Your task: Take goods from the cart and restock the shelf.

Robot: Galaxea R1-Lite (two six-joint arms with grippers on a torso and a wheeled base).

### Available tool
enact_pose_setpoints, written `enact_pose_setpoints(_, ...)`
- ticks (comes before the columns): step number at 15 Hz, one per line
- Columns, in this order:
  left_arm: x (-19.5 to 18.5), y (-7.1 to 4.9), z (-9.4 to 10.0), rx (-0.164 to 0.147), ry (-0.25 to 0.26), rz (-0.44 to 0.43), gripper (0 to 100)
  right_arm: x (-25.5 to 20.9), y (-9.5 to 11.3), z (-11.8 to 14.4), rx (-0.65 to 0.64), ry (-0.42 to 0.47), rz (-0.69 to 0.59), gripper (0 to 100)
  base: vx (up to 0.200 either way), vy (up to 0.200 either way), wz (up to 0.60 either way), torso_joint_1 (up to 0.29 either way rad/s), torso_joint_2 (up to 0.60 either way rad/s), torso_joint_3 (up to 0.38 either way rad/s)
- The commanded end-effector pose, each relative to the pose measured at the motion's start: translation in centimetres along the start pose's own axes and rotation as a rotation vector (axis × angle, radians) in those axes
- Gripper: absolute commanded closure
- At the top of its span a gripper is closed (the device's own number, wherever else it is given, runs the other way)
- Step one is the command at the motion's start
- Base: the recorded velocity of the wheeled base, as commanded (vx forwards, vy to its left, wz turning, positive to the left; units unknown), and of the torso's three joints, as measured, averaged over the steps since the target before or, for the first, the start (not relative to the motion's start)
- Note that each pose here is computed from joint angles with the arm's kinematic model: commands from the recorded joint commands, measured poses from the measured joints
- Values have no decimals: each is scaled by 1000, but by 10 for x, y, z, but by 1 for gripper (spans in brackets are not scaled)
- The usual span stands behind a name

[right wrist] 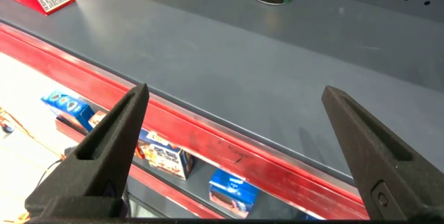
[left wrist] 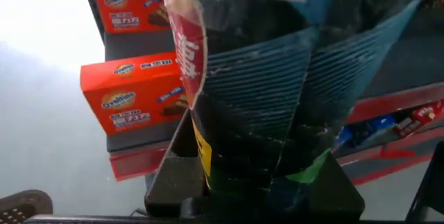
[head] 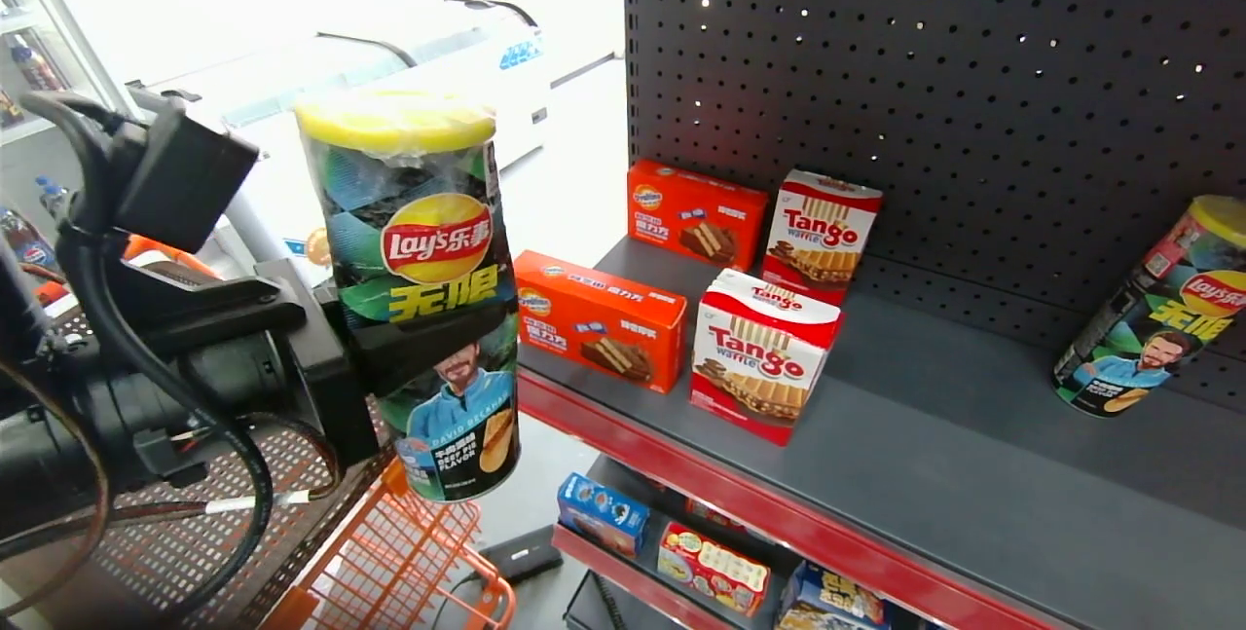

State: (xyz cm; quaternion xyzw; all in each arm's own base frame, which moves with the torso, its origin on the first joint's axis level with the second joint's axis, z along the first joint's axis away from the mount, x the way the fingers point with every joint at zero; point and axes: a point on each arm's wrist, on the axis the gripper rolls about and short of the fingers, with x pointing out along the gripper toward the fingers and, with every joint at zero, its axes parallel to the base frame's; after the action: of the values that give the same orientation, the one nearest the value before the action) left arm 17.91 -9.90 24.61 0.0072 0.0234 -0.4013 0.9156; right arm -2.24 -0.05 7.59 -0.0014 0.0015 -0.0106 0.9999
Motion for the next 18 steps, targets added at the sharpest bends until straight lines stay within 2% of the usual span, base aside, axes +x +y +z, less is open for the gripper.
enact_pose_setpoints(1,-9,-4,8,14,-37,-17,100,0,0,0,0,0,0,0,0,0,0,0,0,0)
enact_pose_setpoints(5,-6,-17,5,14,-32,-123,100,0,0,0,-2,2,0,0,0,0,0,0,0,0)
enact_pose_setpoints(7,-8,-19,5,24,-53,-197,100,0,0,0,-3,2,3,0,0,0,0,0,0,0)
enact_pose_setpoints(9,-17,-22,9,35,-79,-206,100,0,0,0,-3,2,3,0,0,0,0,0,0,0)
enact_pose_setpoints(13,-16,-27,7,33,-72,-236,100,0,0,0,-3,2,4,0,0,0,0,0,0,0)
enact_pose_setpoints(17,-14,-31,8,29,-74,-260,100,0,0,0,-3,2,4,0,0,0,-600,-3,0,5)
enact_pose_setpoints(18,-15,-31,8,15,-75,-260,100,0,0,0,-3,2,4,0,0,0,-600,2,2,7)
